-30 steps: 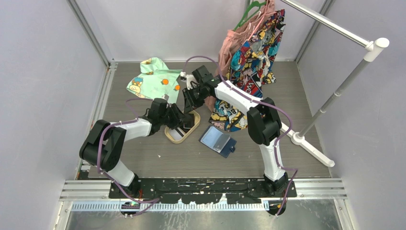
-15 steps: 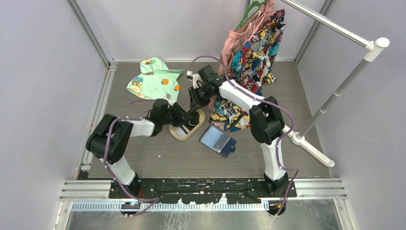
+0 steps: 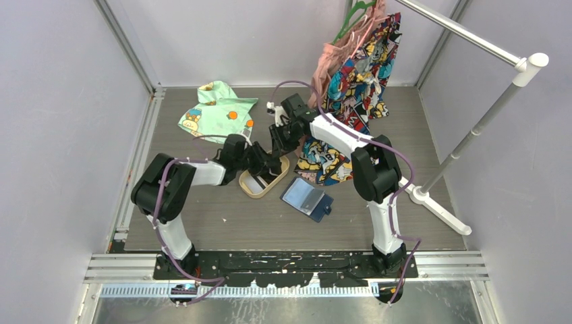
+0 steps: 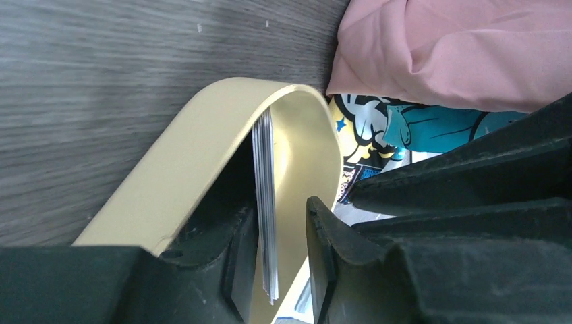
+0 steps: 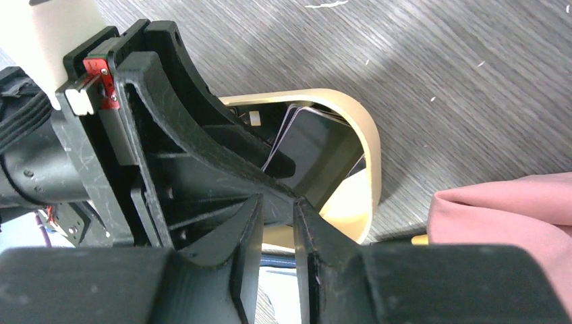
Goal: Put the credit cards into the card holder
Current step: Pick up the credit card from the storage box.
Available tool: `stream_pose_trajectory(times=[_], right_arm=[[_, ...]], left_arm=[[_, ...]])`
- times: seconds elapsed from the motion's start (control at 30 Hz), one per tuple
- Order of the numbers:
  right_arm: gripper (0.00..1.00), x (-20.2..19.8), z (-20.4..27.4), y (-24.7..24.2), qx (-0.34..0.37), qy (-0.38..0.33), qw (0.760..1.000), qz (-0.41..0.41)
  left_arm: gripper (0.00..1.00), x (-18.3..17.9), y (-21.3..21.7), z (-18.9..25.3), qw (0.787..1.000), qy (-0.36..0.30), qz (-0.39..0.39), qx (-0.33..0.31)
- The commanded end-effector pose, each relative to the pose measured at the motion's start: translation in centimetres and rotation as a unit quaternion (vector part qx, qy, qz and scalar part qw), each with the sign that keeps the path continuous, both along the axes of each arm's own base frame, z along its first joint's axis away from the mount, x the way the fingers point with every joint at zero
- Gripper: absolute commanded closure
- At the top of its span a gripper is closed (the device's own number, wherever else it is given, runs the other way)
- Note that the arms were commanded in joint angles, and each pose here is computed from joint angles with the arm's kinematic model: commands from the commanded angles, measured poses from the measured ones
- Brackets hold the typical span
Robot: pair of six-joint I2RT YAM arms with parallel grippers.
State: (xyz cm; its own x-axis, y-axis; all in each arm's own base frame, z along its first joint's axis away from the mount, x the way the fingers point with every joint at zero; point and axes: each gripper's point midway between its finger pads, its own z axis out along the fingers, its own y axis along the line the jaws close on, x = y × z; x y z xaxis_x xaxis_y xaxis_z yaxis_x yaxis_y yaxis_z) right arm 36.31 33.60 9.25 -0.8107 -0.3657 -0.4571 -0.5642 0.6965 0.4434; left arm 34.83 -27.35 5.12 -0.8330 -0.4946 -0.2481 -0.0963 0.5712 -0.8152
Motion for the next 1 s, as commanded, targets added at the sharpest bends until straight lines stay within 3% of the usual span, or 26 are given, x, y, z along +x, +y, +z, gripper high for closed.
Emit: stream_pose_trajectory(times=[0.0, 0.13, 0.23, 0.3, 0.57, 0.77, 0.97], right_arm=[[0.71, 1.1, 4.2, -0.3, 0.024, -0.053, 0.998, -0.010], [0.71, 1.3, 4.4, -0.7, 0.025, -0.054, 0.998, -0.014], [0.71, 1.5, 4.6, -0.9, 0.027, -0.056, 0.998, -0.016], [0.71, 1.5, 4.6, -1.1, 0.028, -0.055, 0.998, -0.018], [0.71, 1.1, 4.9, -1.3, 0.042, -0.049, 0.998, -0.020], [0.71, 0.4, 4.6, -1.1, 0.053, -0.035, 0.998, -0.018], [0.71, -0.1, 4.2, -0.8, 0.060, -0.026, 0.998, -0.015]], left_arm=[[0.67, 1.2, -1.2, 1.1, 0.999, -0.020, -0.020, 0.036], [0.73, 1.4, -1.0, -0.1, 0.996, -0.002, -0.026, 0.080], [0.93, 1.3, -0.6, -0.6, 0.995, 0.006, -0.026, 0.099], [1.00, 1.0, -0.2, -0.7, 0.993, 0.006, -0.027, 0.112], [1.00, -0.8, 3.8, -0.1, 0.982, -0.029, -0.063, 0.178], [1.00, -2.5, 7.7, 0.7, 0.950, -0.066, -0.147, 0.269], [0.99, -2.8, 6.9, 0.9, 0.975, -0.025, -0.105, 0.194]])
